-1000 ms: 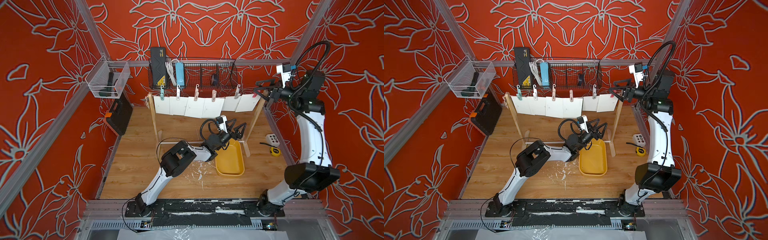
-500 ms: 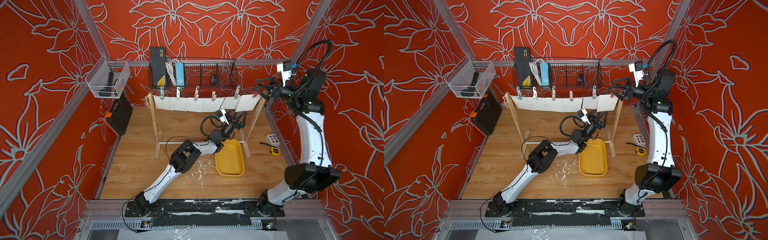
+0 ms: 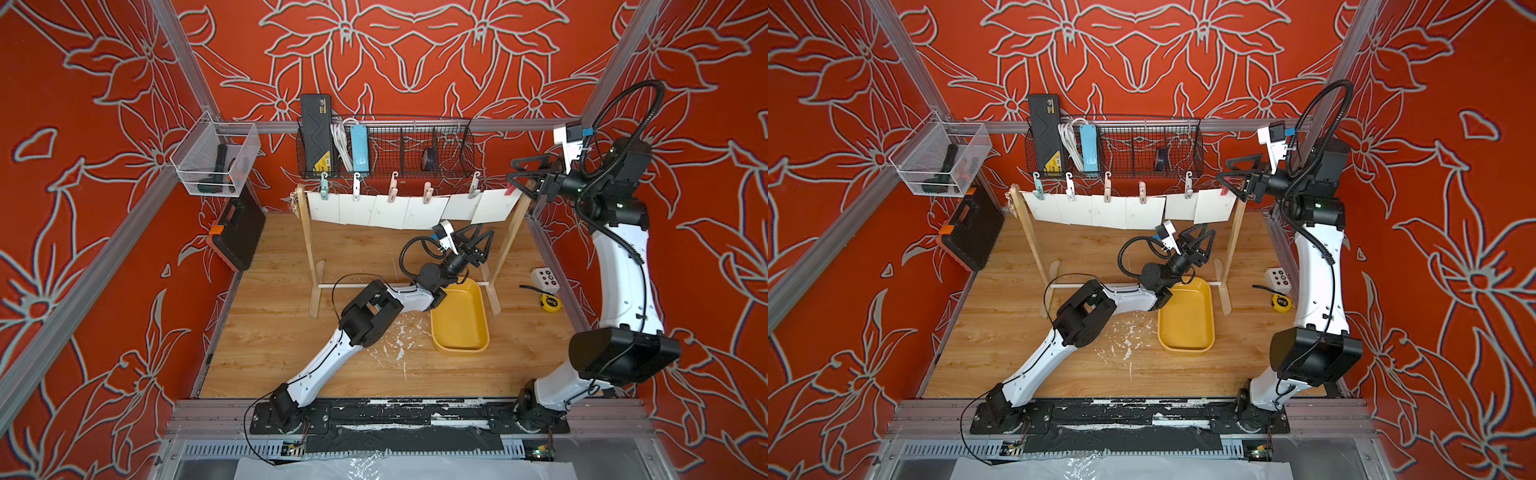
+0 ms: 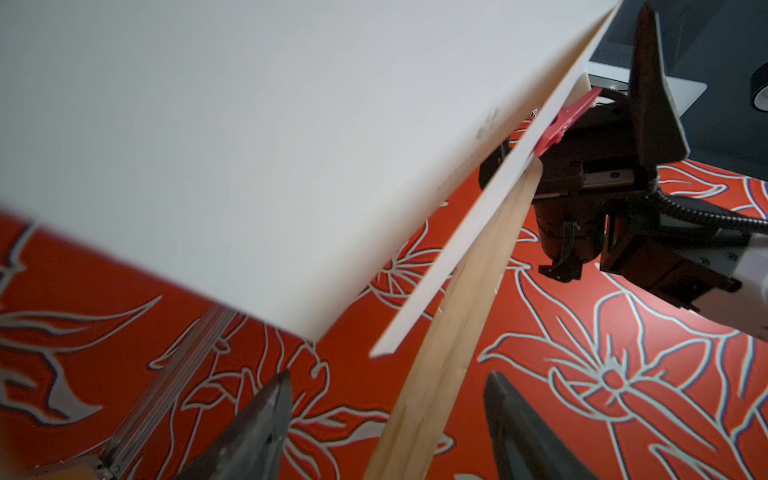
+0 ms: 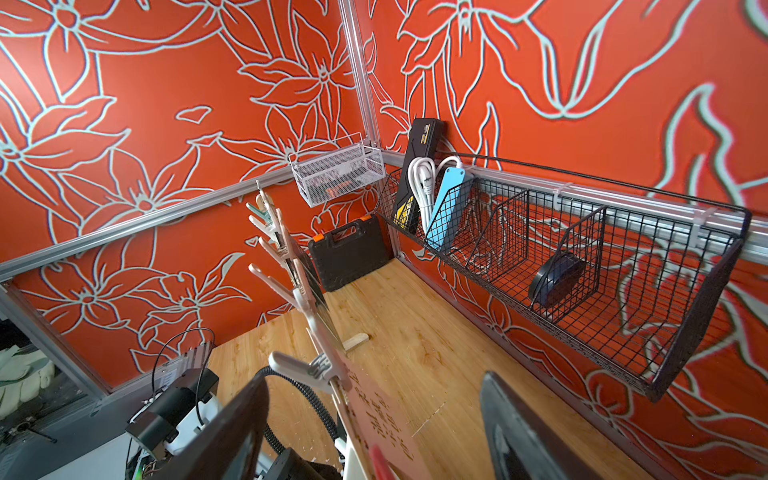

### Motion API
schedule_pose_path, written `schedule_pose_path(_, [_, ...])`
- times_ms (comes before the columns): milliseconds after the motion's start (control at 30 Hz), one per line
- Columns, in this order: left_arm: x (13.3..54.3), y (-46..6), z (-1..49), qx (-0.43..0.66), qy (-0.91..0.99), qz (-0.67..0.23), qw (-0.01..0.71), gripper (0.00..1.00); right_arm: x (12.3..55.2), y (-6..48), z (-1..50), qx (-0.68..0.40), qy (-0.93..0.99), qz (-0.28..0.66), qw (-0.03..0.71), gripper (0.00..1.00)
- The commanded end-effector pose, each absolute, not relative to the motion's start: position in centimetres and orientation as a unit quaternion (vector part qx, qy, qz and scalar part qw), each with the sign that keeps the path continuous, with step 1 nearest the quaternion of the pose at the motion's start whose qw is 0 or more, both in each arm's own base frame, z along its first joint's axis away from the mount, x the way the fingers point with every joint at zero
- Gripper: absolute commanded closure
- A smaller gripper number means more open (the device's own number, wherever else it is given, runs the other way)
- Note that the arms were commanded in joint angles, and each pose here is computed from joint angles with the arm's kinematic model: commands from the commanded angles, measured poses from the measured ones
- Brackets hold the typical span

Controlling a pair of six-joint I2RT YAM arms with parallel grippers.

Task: Remove the postcards from the strings
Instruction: Pinch the postcard on the clothesline.

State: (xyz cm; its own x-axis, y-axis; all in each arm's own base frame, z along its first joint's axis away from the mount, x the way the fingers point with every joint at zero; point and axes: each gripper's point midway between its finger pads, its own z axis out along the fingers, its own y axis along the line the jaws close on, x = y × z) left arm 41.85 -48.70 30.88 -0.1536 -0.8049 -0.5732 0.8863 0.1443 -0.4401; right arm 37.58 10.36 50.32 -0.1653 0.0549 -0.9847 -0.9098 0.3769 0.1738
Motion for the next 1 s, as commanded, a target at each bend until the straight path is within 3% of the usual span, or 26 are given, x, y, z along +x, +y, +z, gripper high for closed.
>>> schedule_pose_path(0, [38.2,-46.4,37.0,0.068,0.302,-0.675,0.669,0.33,36.1,11.1,50.8,-0.357,0.614,0.44,0.55,0.2])
schedule_pose_path(233, [39.5,-46.6,36.8,0.046,0.332,-0.665,0.667,0.25,35.8,11.1,51.5,-0.36,0.607,0.44,0.555,0.2])
schedule_pose_path(333, [40.5,-46.6,36.9,0.032,0.331,-0.663,0.67,0.16,35.8,11.2,51.5,-0.36,0.607,0.44,0.555,0.2])
schedule_pose_path(533, [41.7,-47.3,37.8,0.03,0.338,-0.656,0.675,0.14,35.8,11.1,51.4,-0.36,0.607,0.441,0.555,0.2])
schedule_pose_path(767, [41.7,-47.2,37.7,0.033,0.333,-0.663,0.67,0.17,35.9,11.1,51.6,-0.36,0.605,0.441,0.557,0.21])
schedule_pose_path(967, [39.9,-47.0,37.3,0.041,0.327,-0.676,0.659,0.29,36.2,11.1,51.3,-0.356,0.608,0.441,0.555,0.2])
